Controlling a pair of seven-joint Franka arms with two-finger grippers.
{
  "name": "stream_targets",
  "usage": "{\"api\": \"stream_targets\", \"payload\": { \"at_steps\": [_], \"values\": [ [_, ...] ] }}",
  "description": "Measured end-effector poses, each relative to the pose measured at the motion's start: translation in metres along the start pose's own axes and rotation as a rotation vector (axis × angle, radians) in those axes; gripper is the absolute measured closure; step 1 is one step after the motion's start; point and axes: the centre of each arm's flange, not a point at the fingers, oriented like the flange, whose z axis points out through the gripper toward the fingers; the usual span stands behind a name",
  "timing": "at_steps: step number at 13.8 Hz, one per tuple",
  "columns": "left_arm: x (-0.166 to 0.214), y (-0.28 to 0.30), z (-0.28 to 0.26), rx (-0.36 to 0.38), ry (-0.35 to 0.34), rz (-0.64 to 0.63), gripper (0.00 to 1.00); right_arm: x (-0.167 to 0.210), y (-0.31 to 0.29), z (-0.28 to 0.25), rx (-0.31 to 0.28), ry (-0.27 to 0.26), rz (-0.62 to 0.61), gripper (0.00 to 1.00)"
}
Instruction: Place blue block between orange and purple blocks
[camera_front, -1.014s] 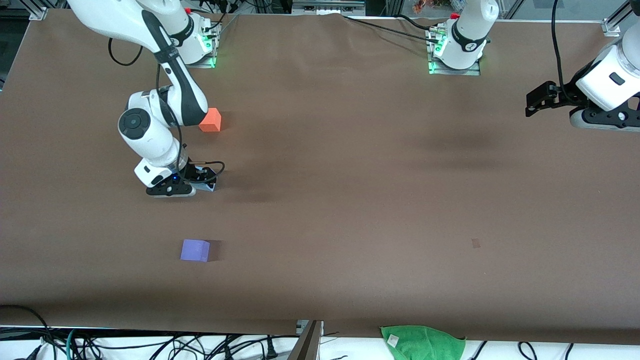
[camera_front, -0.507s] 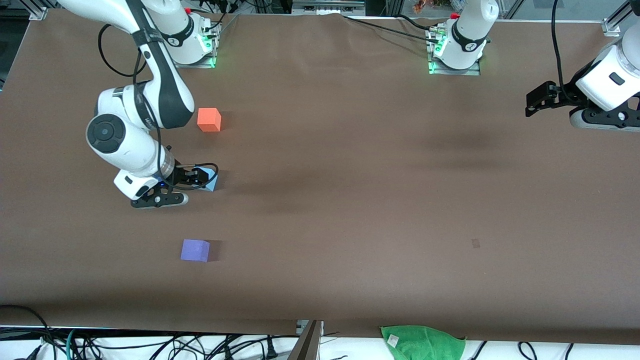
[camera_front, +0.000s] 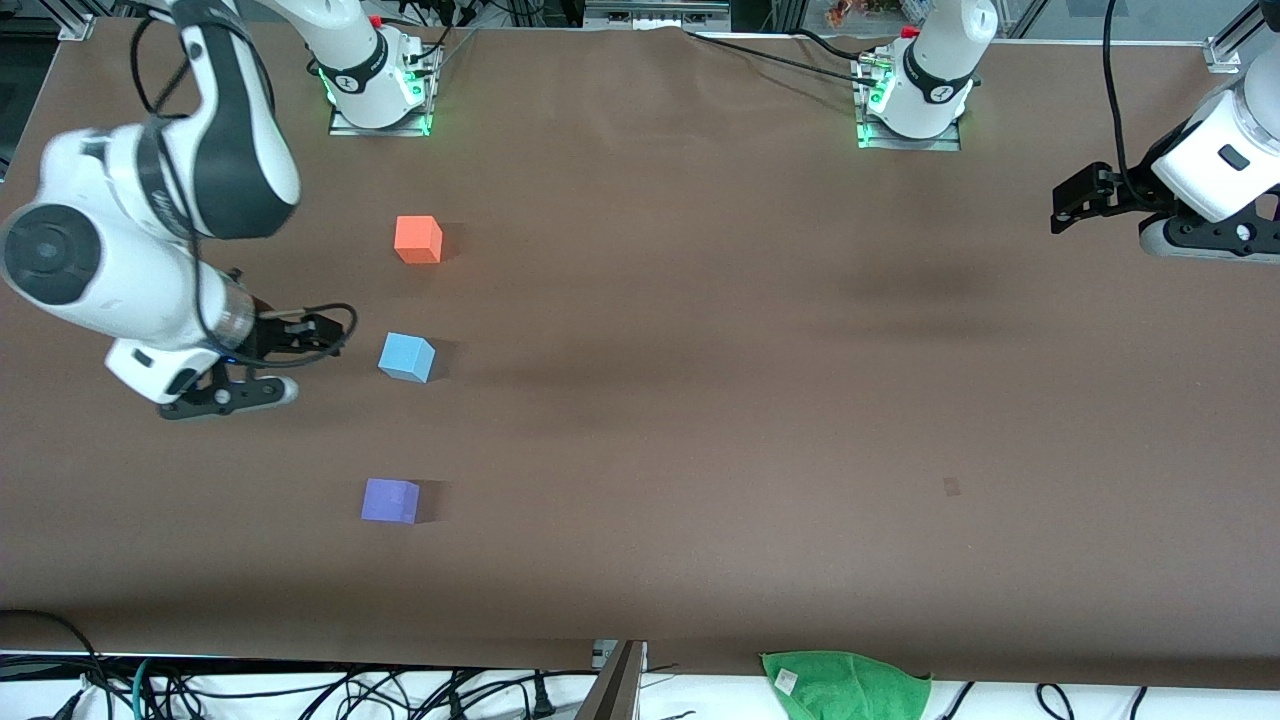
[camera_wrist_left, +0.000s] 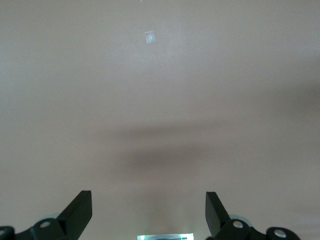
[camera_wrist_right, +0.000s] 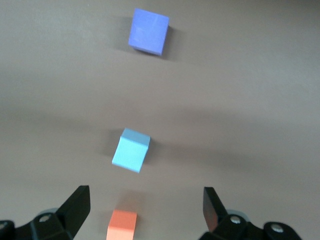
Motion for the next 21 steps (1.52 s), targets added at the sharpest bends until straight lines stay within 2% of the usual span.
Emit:
{"api": "stream_targets", "payload": {
  "at_steps": [5, 8, 13, 15, 19, 21],
  "values": [
    [0.0, 0.0, 0.0, 0.0, 0.0, 0.0, 0.0, -0.025, 0.013, -0.049, 0.005, -0.08, 0.023, 0.0],
    [0.0, 0.0, 0.0, 0.0, -0.001, 0.0, 0.0, -0.044, 0.03, -0.069, 0.019, -0.083, 0.048, 0.0],
    [0.0, 0.0, 0.0, 0.0, -0.001, 0.0, 0.0, -0.066, 0.036, -0.065, 0.059, -0.109, 0.037, 0.0],
    [0.001, 0.0, 0.002, 0.0, -0.004, 0.0, 0.0, -0.071, 0.035, -0.071, 0.059, -0.095, 0.036, 0.0],
    [0.007, 0.0, 0.011, -0.001, -0.019, 0.0, 0.0, -0.098, 0.047, -0.118, 0.014, 0.005, 0.05, 0.0],
    [0.008, 0.001, 0.011, -0.001, -0.017, 0.002, 0.0, -0.109, 0.044, -0.132, 0.011, 0.029, 0.046, 0.0]
  ]
}}
